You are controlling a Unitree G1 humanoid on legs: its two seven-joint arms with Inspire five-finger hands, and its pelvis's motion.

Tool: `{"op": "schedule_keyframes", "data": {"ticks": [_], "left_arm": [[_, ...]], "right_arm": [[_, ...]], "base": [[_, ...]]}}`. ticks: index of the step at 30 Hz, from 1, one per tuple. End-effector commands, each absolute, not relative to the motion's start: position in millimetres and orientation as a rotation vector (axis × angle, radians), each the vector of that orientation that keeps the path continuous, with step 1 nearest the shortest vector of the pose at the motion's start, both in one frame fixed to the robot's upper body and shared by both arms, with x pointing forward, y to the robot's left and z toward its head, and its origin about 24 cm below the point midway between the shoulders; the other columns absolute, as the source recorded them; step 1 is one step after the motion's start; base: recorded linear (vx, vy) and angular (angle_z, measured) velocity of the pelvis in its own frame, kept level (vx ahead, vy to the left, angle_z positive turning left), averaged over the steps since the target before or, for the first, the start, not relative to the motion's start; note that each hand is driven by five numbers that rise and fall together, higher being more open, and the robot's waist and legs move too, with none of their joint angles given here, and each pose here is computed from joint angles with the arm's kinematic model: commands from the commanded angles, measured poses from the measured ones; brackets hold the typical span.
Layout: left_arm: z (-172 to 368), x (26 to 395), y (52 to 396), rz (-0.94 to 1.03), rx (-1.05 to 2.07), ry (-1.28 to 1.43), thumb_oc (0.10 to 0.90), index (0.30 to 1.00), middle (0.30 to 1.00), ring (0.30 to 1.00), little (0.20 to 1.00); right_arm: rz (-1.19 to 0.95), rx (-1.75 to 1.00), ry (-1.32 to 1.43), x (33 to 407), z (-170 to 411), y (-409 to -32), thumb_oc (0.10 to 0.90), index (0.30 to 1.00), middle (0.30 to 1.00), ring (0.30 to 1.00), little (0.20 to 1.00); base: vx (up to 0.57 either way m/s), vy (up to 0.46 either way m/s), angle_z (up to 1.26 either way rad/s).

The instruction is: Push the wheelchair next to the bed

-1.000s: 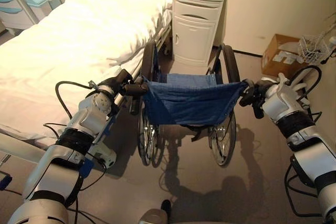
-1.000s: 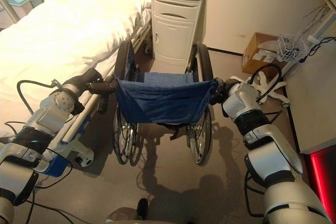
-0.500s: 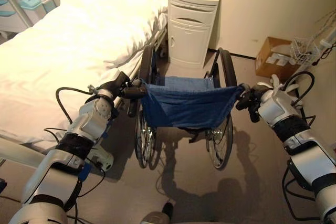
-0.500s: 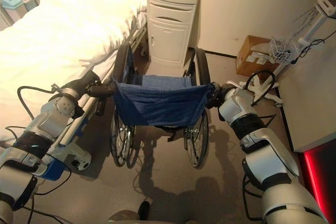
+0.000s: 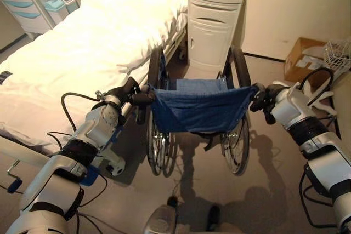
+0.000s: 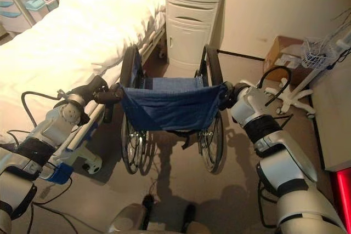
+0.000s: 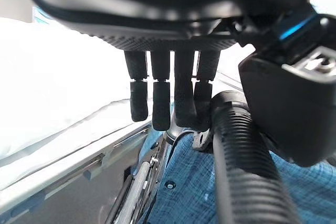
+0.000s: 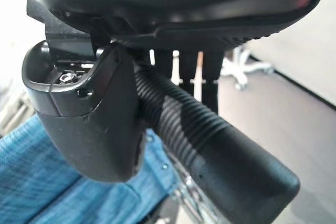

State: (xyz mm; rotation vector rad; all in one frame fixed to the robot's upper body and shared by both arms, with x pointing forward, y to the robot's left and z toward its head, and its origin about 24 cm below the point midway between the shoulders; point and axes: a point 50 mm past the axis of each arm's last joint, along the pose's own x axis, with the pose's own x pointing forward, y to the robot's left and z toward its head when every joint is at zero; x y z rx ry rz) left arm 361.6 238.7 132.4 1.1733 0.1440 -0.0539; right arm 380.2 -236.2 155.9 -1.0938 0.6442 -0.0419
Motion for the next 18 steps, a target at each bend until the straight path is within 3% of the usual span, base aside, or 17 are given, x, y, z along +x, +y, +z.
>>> {"op": "schedule_keyframes", "data": {"ticks": [1,16,17,18], "left_arm": [[165,366,262,0.061,1.307,0.115,0.400,0.300,0.300,0.300,0.300],[152,363,268,0.049,1.307,0.183,0.400,0.300,0.300,0.300,0.300],[152,362,269,0.048,1.309,0.188,0.471,0.406,0.406,0.406,0.406],[151,361,271,0.044,1.295,0.209,0.800,0.900,0.900,0.900,0.900]], "right_arm": [[0.359,-1.084,0.538,377,133,-167,0.400,0.300,0.300,0.300,0.300],[0.370,-1.072,0.561,376,123,-156,0.400,0.300,0.300,0.300,0.300],[0.363,-1.069,0.559,376,122,-158,0.626,0.639,0.639,0.639,0.639],[0.355,-1.054,0.557,375,120,-160,0.800,0.900,0.900,0.900,0.900]], "base": [[0.11,0.138,-0.18],[0.03,0.011,-0.10],[0.00,0.000,0.00],[0.00,0.000,0.00]]}}
